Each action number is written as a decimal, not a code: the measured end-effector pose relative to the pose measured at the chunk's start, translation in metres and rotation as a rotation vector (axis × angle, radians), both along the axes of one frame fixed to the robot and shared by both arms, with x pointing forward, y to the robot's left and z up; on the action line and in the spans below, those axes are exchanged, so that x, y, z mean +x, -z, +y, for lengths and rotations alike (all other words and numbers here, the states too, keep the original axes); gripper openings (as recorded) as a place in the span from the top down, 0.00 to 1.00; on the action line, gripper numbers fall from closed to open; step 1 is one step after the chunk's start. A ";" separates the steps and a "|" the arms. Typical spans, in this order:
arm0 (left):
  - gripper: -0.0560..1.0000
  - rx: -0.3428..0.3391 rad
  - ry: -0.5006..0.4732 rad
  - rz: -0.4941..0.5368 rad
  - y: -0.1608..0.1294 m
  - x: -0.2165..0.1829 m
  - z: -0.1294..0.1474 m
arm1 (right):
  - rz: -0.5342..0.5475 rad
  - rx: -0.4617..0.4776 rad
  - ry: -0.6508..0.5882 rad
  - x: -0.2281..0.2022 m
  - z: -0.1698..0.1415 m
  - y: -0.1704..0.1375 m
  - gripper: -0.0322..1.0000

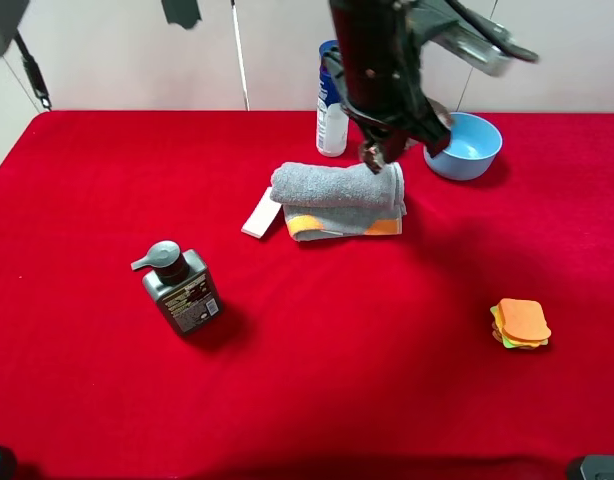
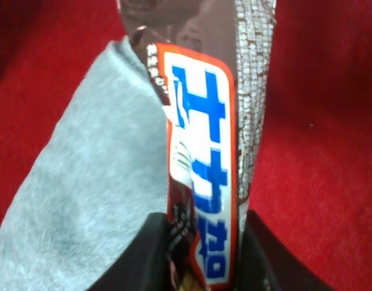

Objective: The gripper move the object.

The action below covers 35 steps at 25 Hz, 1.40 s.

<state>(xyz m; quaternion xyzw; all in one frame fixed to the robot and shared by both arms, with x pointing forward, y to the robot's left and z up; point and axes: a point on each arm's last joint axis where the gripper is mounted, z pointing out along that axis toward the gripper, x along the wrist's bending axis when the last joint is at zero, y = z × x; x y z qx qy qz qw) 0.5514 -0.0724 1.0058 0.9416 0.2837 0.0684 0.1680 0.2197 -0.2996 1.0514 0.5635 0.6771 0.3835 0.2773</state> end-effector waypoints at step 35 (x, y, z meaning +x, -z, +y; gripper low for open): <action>0.72 0.104 0.344 -0.014 0.107 -0.054 -0.068 | 0.000 0.002 -0.002 0.000 0.000 0.000 0.30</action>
